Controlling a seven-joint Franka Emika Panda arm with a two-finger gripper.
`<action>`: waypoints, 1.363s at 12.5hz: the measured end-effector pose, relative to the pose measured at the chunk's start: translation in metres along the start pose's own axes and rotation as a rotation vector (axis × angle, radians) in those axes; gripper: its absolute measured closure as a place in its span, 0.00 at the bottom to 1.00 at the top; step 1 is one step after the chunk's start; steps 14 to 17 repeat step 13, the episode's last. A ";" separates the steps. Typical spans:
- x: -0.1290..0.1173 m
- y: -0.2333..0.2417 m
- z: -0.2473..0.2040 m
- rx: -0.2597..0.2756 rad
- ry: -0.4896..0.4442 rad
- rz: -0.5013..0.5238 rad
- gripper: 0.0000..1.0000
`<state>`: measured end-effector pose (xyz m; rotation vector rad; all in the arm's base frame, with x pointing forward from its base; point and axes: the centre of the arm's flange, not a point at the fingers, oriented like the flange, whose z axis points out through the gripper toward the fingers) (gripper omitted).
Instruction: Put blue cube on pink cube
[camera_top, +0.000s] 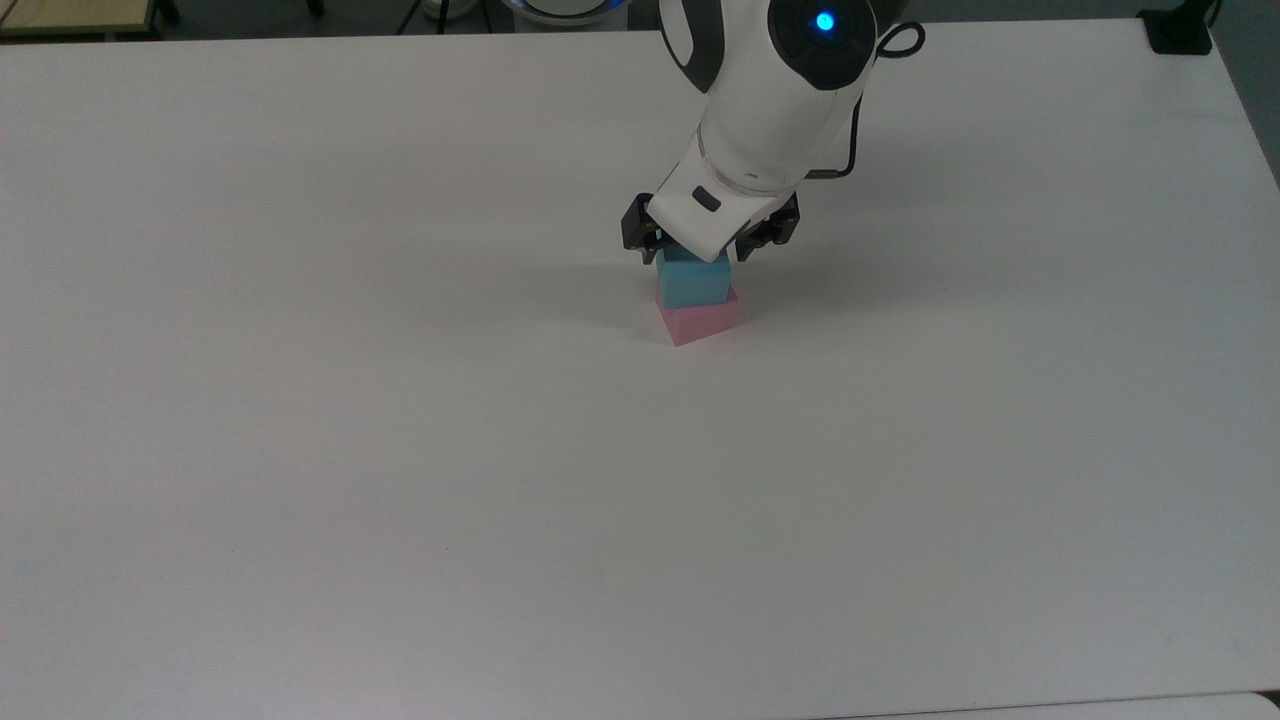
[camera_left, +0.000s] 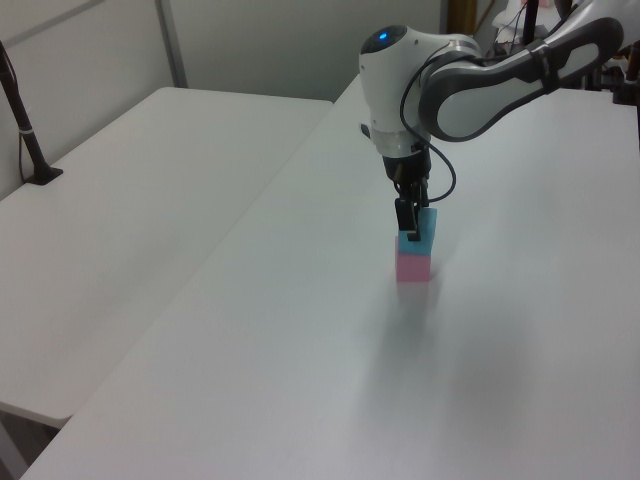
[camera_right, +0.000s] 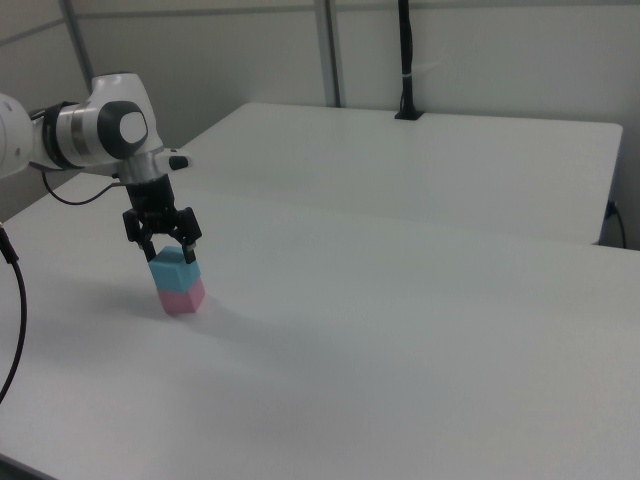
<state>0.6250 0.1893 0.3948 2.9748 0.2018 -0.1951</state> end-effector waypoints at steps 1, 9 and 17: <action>-0.001 0.003 -0.008 0.002 0.013 0.011 0.00; -0.098 0.177 -0.173 0.036 0.164 0.178 0.00; -0.103 0.212 -0.155 0.057 0.129 0.204 0.00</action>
